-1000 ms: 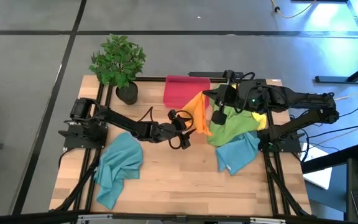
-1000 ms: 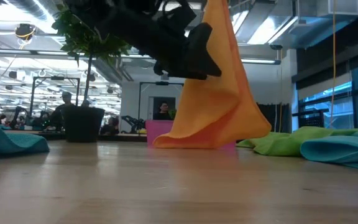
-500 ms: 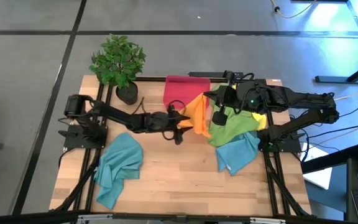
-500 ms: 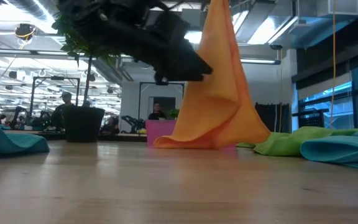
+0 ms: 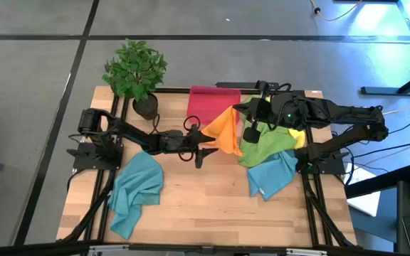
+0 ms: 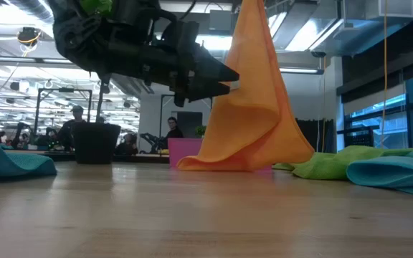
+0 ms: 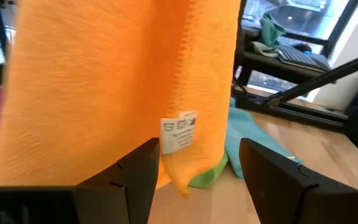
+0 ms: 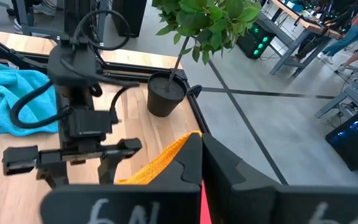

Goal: Roll microfiber towels into tight, uniform cylinder then place into a basket
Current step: Fold the orange towel

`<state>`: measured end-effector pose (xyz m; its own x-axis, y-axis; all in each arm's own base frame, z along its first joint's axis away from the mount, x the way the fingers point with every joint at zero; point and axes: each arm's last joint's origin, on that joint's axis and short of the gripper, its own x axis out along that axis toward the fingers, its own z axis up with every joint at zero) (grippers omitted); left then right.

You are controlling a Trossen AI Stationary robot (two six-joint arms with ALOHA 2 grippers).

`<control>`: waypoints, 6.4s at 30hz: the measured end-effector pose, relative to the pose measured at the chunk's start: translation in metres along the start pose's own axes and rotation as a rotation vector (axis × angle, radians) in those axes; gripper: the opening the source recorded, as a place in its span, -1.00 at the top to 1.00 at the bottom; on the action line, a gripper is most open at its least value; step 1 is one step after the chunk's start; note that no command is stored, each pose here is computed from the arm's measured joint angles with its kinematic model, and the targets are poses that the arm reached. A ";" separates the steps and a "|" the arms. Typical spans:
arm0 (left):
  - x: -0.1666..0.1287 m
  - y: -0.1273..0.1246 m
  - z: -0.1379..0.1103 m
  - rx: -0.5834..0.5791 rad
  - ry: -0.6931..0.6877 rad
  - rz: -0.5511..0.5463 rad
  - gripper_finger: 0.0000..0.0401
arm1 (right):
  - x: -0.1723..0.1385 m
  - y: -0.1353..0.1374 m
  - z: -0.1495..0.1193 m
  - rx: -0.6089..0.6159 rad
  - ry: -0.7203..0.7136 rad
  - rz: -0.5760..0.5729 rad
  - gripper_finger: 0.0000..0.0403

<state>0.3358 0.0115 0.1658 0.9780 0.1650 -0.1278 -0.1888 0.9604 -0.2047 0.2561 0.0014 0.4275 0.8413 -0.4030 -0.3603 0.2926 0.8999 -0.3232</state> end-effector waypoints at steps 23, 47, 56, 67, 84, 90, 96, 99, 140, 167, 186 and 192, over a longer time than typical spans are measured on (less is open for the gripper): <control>0.008 0.001 -0.006 0.055 0.037 -0.052 0.65 | 0.000 0.001 0.000 -0.004 -0.002 0.016 0.98; -0.133 -0.017 0.111 0.260 0.072 0.248 1.00 | -0.003 0.000 -0.006 -0.011 0.055 0.014 0.98; -0.182 -0.010 0.136 0.368 -0.034 0.413 1.00 | -0.003 -0.003 -0.006 -0.058 0.062 -0.053 0.98; -0.211 -0.007 0.193 0.457 -0.157 0.493 1.00 | 0.008 -0.029 -0.001 -0.022 -0.006 -0.112 0.98; -0.205 -0.017 0.160 0.386 0.149 0.290 1.00 | 0.010 -0.008 -0.013 0.032 0.053 0.100 0.99; -0.199 -0.043 0.138 0.306 0.264 0.161 1.00 | 0.016 0.047 -0.048 0.025 0.152 0.244 1.00; -0.186 -0.088 0.107 0.281 0.382 0.012 1.00 | 0.011 0.102 -0.087 0.079 0.211 0.373 1.00; -0.181 -0.113 0.084 0.270 0.462 -0.032 1.00 | 0.002 0.126 -0.101 0.124 0.217 0.438 1.00; -0.130 -0.096 0.019 0.545 0.824 0.205 1.00 | 0.035 0.151 -0.199 0.237 0.409 0.222 0.97; -0.095 -0.051 0.007 0.476 0.984 0.339 0.35 | 0.061 0.122 -0.227 0.304 0.425 0.107 0.33; -0.087 -0.086 -0.007 0.442 0.780 0.336 0.34 | 0.049 0.158 -0.203 0.346 0.330 0.303 0.37; -0.065 -0.067 -0.034 0.462 0.869 0.425 0.34 | 0.058 0.181 -0.223 0.436 0.299 0.467 0.49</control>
<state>0.2816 -0.0715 0.1549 0.4073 0.4646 -0.7863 -0.2686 0.8838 0.3831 0.2569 0.1037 0.1529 0.7809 0.0697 -0.6208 0.1393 0.9493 0.2819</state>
